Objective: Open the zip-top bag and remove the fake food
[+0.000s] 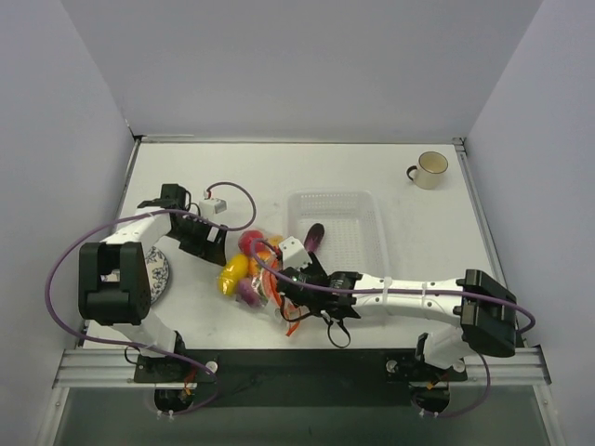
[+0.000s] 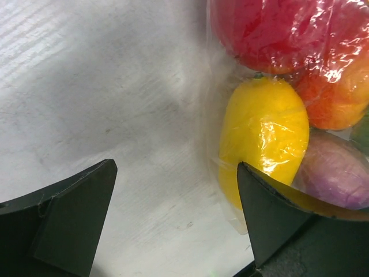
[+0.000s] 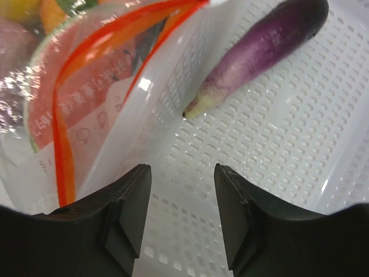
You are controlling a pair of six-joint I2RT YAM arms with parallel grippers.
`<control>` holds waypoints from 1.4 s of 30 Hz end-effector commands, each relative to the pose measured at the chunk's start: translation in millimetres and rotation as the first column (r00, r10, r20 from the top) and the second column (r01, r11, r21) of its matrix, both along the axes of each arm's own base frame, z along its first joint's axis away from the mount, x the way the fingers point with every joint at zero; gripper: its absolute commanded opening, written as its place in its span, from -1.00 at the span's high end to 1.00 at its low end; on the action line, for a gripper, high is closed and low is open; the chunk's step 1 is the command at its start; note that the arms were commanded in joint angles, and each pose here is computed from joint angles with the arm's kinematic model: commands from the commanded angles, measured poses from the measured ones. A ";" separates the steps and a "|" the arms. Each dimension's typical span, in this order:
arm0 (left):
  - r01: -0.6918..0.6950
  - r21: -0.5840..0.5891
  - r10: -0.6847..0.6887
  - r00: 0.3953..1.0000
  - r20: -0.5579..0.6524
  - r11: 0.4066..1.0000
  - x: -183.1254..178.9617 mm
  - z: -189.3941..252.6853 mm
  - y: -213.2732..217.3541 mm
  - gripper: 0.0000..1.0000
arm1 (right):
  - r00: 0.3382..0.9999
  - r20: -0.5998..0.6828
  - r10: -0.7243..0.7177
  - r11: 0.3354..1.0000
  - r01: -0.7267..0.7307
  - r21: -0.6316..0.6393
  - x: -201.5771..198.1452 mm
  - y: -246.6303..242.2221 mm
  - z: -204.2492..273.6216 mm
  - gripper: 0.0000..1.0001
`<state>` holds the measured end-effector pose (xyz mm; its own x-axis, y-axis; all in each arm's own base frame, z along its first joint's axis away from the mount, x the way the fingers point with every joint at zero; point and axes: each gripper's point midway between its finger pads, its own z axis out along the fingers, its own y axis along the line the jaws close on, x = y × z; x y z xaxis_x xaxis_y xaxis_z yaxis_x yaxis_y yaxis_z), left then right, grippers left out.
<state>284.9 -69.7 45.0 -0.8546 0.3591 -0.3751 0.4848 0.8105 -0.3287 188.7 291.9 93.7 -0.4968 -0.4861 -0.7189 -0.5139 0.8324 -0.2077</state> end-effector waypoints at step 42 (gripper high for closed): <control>0.142 -0.207 -0.146 0.989 -0.003 0.968 9.9 48.9 -35.9 0.50 | 0.998 0.030 0.048 0.988 -0.052 0.143 -34.3 14.2 0.4 0.08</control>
